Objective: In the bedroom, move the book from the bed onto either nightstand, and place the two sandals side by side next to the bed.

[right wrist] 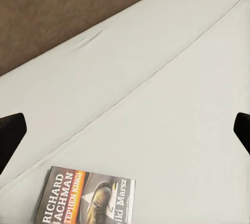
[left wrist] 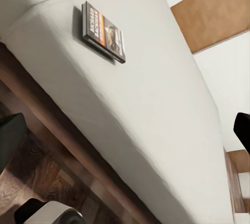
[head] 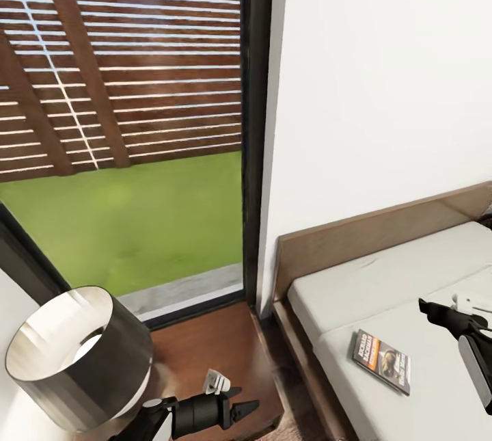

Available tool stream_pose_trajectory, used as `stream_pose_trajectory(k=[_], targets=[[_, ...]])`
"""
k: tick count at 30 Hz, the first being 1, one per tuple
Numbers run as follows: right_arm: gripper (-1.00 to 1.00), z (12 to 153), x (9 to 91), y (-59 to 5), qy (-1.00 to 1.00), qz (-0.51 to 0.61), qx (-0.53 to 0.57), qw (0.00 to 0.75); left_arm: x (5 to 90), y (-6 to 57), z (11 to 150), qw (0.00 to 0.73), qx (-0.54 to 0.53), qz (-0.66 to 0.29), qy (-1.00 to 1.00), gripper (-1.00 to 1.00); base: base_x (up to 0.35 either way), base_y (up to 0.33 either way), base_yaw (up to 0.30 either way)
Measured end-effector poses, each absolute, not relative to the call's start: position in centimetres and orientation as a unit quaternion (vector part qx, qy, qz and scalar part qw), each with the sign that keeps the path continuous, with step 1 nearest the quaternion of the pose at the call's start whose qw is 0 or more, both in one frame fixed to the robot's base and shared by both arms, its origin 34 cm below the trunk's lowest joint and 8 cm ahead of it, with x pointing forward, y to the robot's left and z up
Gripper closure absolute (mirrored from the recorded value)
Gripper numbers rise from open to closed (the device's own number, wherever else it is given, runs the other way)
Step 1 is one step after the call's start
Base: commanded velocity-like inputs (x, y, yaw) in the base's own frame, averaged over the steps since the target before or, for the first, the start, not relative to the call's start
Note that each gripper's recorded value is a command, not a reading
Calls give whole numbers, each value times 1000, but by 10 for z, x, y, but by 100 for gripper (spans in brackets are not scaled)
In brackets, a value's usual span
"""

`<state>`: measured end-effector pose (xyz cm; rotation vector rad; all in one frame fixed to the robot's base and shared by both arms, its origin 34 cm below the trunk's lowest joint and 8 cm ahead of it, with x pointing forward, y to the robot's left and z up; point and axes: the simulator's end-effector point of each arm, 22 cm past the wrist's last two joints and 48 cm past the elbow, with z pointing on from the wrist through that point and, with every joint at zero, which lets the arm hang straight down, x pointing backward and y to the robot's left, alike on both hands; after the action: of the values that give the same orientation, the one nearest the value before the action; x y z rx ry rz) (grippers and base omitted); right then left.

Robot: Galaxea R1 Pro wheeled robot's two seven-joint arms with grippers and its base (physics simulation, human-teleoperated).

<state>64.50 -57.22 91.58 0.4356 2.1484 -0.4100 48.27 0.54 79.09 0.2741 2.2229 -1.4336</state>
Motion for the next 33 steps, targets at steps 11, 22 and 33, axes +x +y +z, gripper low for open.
stream_pose_trajectory(k=[11, 22, 33], targets=[[-100, 908, 643, -573, 868, -168, 175, 433, 480, 5, 786, 234, 97, -524, 813, -100, 0, 0, -21], [-100, 900, 641, -572, 871, -170, 173, 426, 477, 5, 781, 227, 93, -525, 815, -100, 0, 0, 0], [-100, 890, 640, -572, 875, -171, 172, 418, 473, 5, 775, 220, 89, -526, 817, -100, 0, 0, 0]])
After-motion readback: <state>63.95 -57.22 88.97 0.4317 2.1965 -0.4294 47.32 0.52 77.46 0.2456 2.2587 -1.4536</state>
